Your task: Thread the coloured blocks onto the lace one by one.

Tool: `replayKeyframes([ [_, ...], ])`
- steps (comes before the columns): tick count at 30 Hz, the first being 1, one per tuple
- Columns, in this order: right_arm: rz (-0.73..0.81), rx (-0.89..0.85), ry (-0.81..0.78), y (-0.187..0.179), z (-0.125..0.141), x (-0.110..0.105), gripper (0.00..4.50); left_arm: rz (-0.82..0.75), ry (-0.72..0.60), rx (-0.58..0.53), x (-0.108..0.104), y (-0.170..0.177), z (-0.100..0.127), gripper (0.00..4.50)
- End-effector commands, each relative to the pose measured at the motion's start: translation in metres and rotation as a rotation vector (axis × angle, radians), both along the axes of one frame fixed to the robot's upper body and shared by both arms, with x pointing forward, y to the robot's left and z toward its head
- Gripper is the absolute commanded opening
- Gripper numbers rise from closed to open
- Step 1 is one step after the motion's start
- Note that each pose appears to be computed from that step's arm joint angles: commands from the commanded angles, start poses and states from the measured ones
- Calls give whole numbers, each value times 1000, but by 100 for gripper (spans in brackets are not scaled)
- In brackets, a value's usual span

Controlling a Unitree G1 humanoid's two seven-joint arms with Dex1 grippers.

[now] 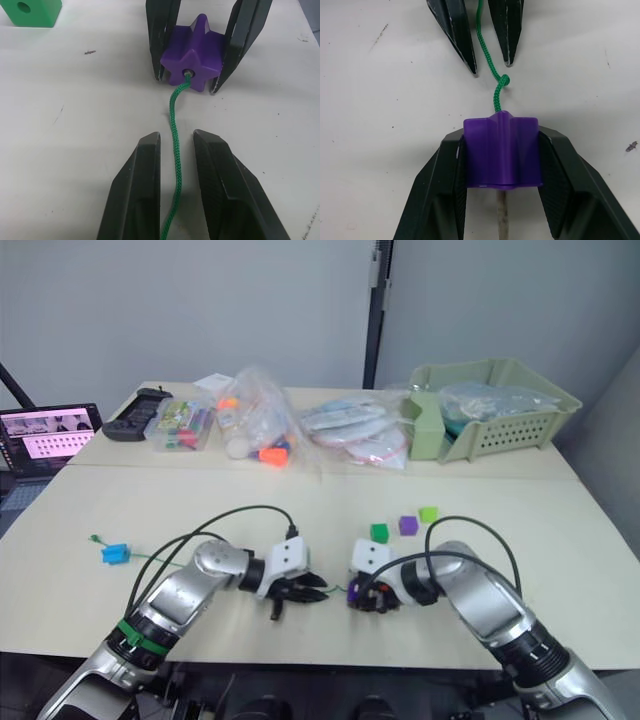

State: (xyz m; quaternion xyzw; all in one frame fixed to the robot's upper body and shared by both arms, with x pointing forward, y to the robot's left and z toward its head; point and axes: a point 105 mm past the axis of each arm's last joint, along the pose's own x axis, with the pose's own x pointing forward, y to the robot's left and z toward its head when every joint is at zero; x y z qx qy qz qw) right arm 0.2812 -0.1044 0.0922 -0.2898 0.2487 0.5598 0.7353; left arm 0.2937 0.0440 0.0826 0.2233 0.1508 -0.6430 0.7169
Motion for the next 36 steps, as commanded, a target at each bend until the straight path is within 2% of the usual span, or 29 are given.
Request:
replayKeyframes([
  [1,-6,-6,16,0,-3,-2,138,-34,23,26,-6,-8,-12,107],
  [2,-6,-6,16,0,-3,-2,138,-38,22,34,-6,-8,-14,55],
  [4,-7,-5,16,1,-3,-2,138,-43,21,36,-5,-9,-15,4],
  [21,-16,-3,21,2,-4,-3,138,-121,-34,21,-7,-28,-5,4],
  [29,-18,1,21,4,-4,-3,138,-34,-44,23,6,-11,3,4],
  [30,-20,2,20,4,-4,-3,138,-37,-42,22,5,-9,4,65],
  [32,-25,9,19,4,-3,-2,138,-44,-40,21,5,-4,8,118],
  [34,-33,18,13,5,-2,-1,243,-49,-44,21,5,-1,13,185],
  [36,-36,22,10,5,0,-1,312,-51,-46,21,4,0,17,253],
])
